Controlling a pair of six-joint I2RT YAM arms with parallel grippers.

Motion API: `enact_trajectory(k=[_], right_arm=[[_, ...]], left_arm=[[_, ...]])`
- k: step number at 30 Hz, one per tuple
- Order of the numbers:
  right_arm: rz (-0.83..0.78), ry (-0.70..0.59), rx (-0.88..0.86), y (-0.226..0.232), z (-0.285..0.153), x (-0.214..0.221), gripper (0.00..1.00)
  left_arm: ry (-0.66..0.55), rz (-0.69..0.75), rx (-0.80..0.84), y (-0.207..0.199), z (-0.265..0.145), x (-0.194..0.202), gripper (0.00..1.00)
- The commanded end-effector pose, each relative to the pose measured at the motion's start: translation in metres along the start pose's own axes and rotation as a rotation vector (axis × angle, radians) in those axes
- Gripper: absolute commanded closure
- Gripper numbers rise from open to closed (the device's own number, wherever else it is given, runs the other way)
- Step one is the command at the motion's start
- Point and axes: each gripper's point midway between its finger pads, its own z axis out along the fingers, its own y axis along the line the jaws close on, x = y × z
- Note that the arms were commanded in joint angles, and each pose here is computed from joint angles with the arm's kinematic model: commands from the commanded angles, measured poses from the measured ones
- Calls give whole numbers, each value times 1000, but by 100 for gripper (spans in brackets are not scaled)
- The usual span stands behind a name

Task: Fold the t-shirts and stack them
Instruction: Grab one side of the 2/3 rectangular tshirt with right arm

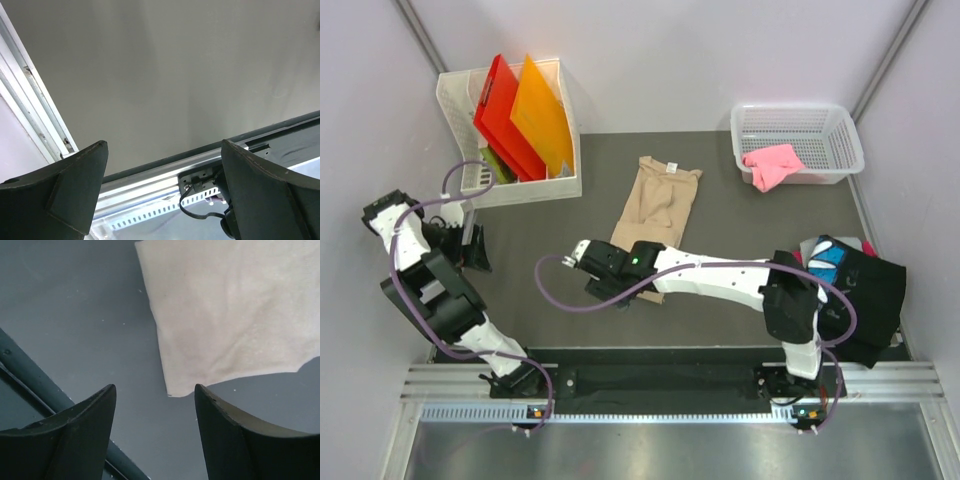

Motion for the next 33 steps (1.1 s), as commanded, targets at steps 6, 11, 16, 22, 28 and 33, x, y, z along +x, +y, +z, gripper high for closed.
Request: enact_trajectory(k=[6, 11, 16, 22, 28, 33], right_arm=[[-42, 10, 58, 11, 38, 2, 39], [-48, 68, 46, 22, 68, 17, 41], [-44, 100, 52, 21, 78, 33, 42], [-10, 121, 69, 6, 86, 44, 45], [21, 98, 76, -7, 86, 28, 46], [25, 89, 64, -6, 84, 17, 47]], left_arm=[[89, -43, 48, -26, -11, 23, 1], [90, -42, 45, -26, -12, 22, 1], [87, -33, 28, -23, -14, 22, 1], [86, -29, 33, -24, -13, 22, 1], [88, -31, 41, -24, -11, 21, 1], [93, -34, 46, -23, -9, 22, 1]])
